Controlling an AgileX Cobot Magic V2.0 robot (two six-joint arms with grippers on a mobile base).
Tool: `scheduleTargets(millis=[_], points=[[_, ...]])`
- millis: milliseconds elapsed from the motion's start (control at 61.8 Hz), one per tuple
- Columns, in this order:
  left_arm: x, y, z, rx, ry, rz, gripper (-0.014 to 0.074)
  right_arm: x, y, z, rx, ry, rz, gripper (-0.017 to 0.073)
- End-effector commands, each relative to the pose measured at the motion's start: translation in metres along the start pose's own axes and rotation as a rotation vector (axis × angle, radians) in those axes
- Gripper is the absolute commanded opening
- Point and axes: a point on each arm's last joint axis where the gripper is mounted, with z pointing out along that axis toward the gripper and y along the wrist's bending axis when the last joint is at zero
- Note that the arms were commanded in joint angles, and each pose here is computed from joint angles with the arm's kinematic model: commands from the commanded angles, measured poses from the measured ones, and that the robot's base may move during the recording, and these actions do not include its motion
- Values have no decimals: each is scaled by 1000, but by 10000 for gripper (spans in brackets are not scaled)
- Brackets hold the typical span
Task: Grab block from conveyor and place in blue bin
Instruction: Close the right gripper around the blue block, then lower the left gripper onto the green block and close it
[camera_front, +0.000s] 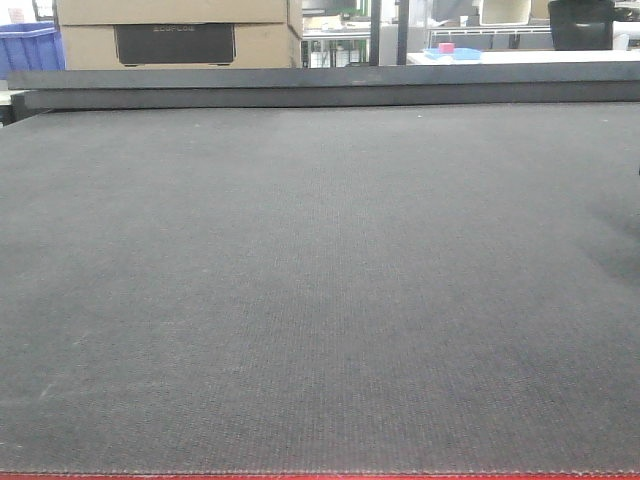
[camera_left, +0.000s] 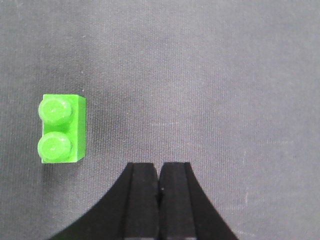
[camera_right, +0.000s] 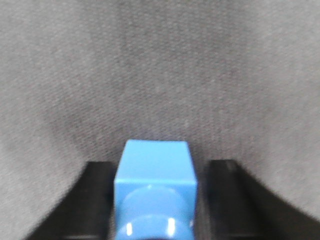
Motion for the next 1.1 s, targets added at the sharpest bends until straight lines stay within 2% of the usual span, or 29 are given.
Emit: scheduleTargets(millis=[0, 130, 259, 421, 502, 599, 680, 761, 923, 988, 1085], points=[[-3, 3, -3, -28, -26, -54, -111, 0, -4, 0, 23, -7, -24, 92], [-2, 13, -5, -59, -7, -117, -111, 2, -5, -1, 31, 16, -28, -171], [3, 32, -9, -100, 58, -138, -111, 7, -4, -13, 30, 7, -31, -160], [6, 58, -12, -133, 81, -127, -111, 16, -3, -37, 21, -55, -36, -160], [6, 66, -9, -142, 106, -77, -111, 18, -3, -46, 17, -86, -37, -160], [4, 67, -1, -124, 134, -38, -94, 20, -3, -51, 15, -102, -38, -160], [-1, 62, 9, -91, 156, 7, -17, 20, -2, -51, 7, -105, -35, -160], [-7, 60, 21, -96, 169, 37, 146, 20, -2, -51, 7, -107, -35, -160], [-16, 64, 45, -96, 184, 41, 395, 20, -2, -51, 7, -107, -35, -160], [-19, 66, 56, -94, 201, 39, 448, 20, -2, -51, 7, -107, -35, -160], [-22, 69, 74, -90, 244, 35, 454, 20, -2, -51, 7, -108, -35, -160]])
